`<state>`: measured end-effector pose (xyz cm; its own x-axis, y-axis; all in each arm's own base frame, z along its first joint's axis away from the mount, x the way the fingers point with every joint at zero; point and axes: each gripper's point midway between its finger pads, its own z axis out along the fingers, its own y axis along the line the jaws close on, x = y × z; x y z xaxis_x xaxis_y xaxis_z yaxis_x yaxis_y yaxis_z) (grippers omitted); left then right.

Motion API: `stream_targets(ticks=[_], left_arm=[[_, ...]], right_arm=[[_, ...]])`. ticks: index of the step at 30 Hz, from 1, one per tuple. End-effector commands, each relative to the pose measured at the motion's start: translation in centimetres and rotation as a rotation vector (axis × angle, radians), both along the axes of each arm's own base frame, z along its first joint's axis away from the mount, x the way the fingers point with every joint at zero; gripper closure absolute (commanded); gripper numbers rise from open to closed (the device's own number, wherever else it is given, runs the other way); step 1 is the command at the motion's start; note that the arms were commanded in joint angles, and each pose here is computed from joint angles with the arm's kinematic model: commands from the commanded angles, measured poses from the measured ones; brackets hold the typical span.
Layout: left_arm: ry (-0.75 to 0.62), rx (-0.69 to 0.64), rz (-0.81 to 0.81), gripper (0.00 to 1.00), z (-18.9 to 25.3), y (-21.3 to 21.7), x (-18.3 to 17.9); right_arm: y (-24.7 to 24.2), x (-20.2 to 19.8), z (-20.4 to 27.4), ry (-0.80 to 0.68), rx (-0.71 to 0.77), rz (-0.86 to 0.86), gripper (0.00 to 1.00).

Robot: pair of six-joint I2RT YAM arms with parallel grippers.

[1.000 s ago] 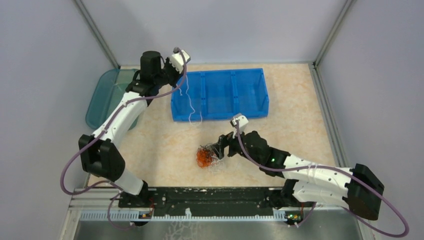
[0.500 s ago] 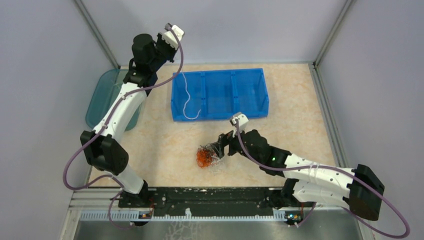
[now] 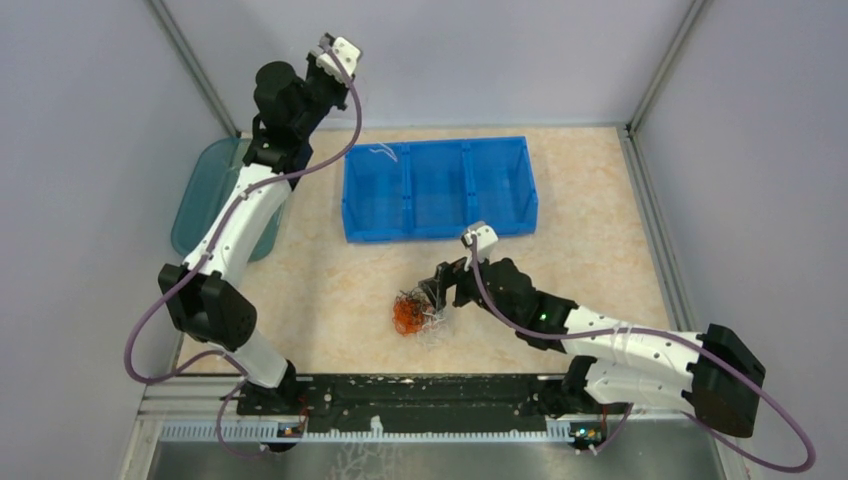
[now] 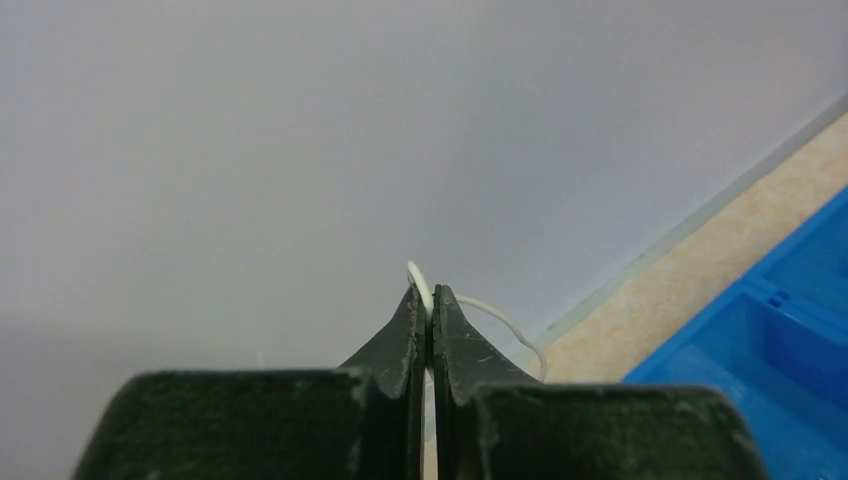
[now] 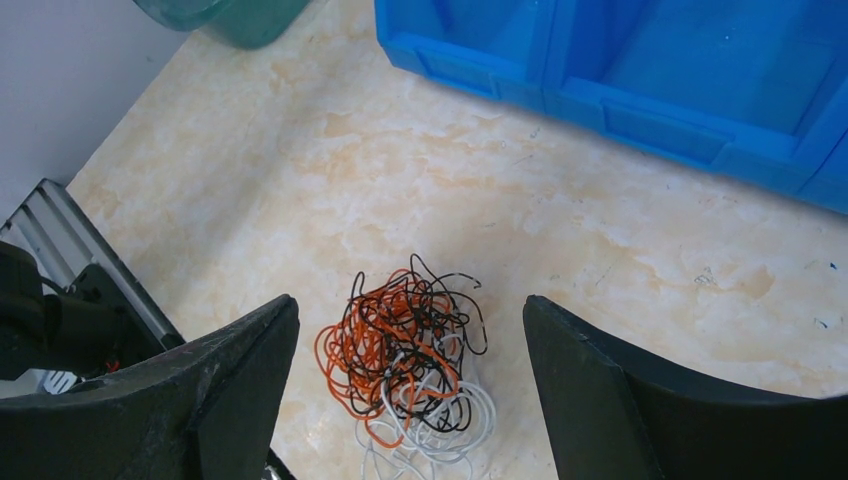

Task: Untangle the cables

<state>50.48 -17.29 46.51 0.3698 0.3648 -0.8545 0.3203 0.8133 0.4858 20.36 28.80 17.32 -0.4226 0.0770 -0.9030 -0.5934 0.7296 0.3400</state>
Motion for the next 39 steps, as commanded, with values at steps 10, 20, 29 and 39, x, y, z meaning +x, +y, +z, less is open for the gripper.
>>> stream_targets(ticks=[10,20,29,39], left_arm=[[0.302,0.033,-0.118,0.97,-14.2,-1.8,-2.0],[0.550,0.091,-0.164,0.84,-21.3,-2.5,-2.9],[0.616,0.114,-0.178,0.32,-20.4,-2.7,-3.0],[0.727,0.128,-0.295,0.13,-17.7,-1.4,-9.9]], right_arm=[[-1.1,1.2,1.9,-0.028,0.104,-0.100,0.17],[-0.6,1.0,1.2,-0.010,0.111,-0.081,0.17],[-0.6,0.8,1.2,-0.013,0.114,-0.071,0.17],[0.2,-1.5,-3.3,0.073,0.014,0.064,0.18]])
